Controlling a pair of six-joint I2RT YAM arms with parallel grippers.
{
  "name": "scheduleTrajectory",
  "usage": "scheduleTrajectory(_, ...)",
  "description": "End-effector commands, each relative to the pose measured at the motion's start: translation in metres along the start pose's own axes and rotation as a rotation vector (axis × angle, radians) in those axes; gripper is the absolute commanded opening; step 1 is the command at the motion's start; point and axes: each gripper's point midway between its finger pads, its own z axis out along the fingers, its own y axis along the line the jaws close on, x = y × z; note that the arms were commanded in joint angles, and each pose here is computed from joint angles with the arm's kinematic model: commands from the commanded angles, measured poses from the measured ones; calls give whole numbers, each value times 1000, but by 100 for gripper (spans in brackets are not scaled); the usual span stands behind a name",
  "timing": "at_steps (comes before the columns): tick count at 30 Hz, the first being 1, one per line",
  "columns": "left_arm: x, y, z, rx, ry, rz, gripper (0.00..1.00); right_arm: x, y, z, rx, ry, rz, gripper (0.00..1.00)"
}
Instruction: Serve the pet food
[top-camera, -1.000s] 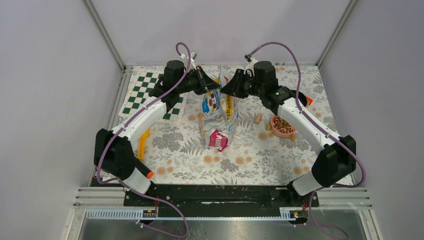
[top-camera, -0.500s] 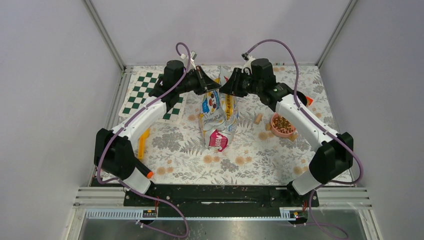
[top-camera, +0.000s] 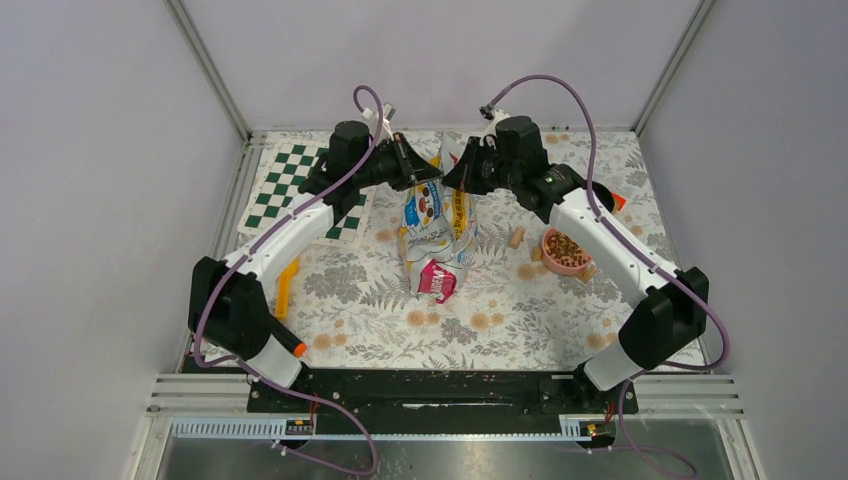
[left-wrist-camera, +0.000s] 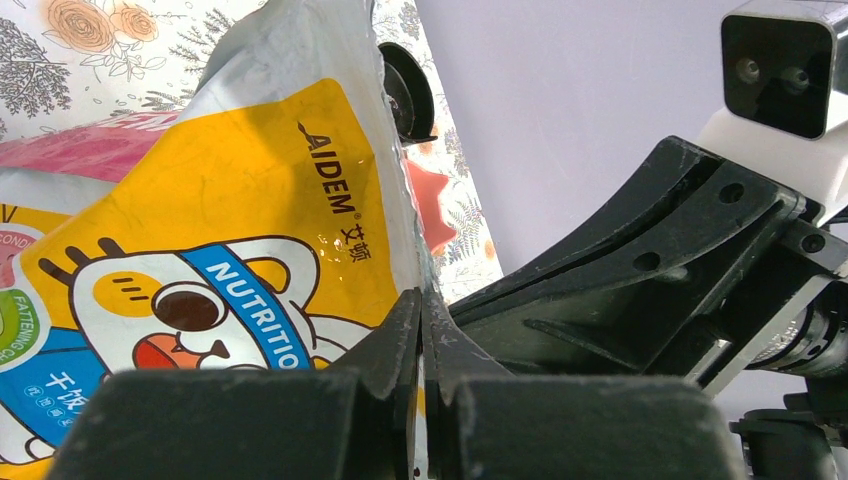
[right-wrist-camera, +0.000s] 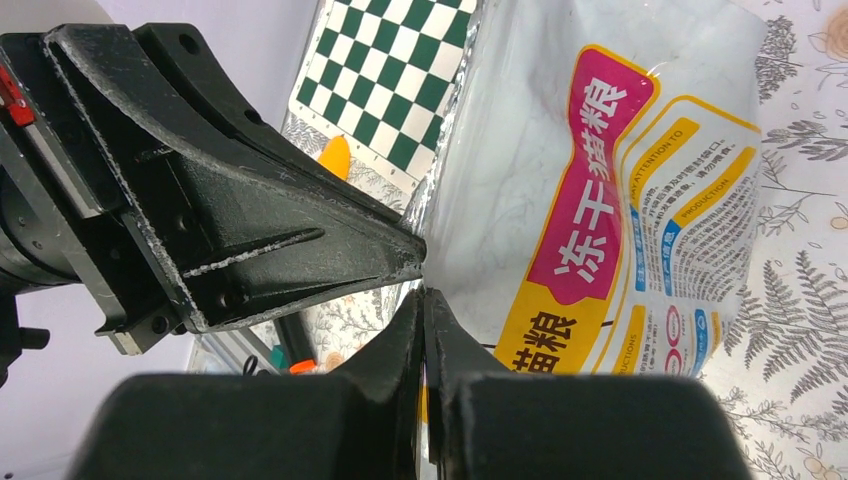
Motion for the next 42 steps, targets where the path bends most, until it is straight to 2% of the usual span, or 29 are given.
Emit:
scheduleTrajectory(1, -15, -28, -12, 65, -55, 87, 0, -5, -23, -14, 135, -55, -21, 0)
scheduleTrajectory(18, -15, -1, -18, -70, -72, 146, 0, -10, -32, -24, 188, -94, -28, 0)
scheduleTrajectory(28, -10, -17, -17, 6, -33, 116, 0, 2, -21, -10, 139, -3, -83, 0)
scheduleTrajectory(34, -7, -30, -17, 73, -11, 88, 0, 7, -21, -2, 163, 36, -116, 15)
scheduleTrajectory(42, -6, -35, -16, 102, 1, 87, 0, 11, -27, 6, 195, 65, -131, 25)
